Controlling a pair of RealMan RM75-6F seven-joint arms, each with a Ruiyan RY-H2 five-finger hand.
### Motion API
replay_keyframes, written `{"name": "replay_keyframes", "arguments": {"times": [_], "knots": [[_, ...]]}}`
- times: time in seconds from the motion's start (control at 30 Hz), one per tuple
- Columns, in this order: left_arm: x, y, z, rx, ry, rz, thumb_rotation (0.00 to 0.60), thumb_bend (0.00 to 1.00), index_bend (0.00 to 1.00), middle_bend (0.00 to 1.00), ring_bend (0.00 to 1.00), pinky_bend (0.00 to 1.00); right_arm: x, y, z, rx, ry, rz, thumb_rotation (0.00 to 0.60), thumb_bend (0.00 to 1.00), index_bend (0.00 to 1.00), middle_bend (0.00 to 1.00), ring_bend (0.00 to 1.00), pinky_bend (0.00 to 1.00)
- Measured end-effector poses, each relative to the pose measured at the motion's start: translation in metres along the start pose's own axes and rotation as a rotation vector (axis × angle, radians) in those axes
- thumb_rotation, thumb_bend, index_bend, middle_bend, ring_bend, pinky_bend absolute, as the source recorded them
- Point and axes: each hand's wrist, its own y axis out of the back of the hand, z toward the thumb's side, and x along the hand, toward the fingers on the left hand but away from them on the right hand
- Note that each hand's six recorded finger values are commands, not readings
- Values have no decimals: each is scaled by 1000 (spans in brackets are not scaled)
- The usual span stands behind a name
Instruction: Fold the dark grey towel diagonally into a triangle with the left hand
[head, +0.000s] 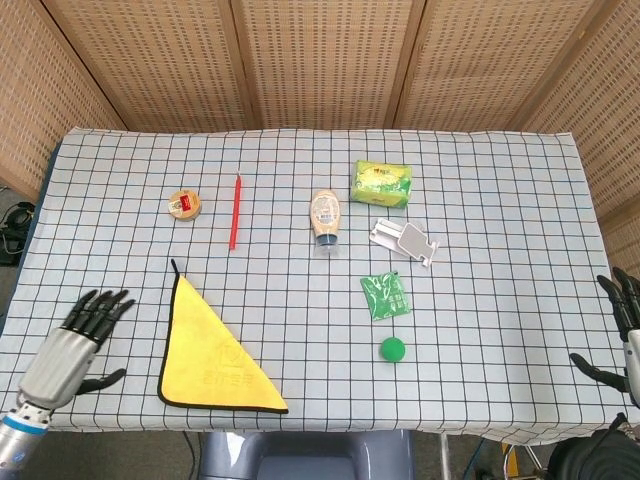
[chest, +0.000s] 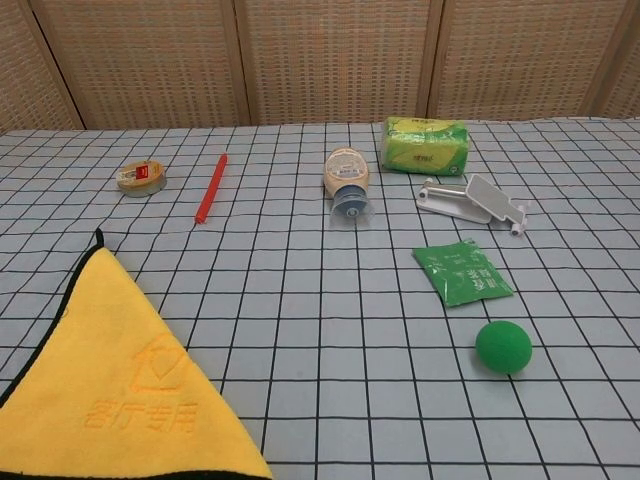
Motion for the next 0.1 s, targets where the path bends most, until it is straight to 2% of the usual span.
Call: {"name": "replay_keyframes", "arguments": {"times": [0.1], "knots": [[-11,22,-11,-2,129,85,600,5,0,0,0,0,0,-1,1,3,2,3,600,0,43,0,0,0]]}}
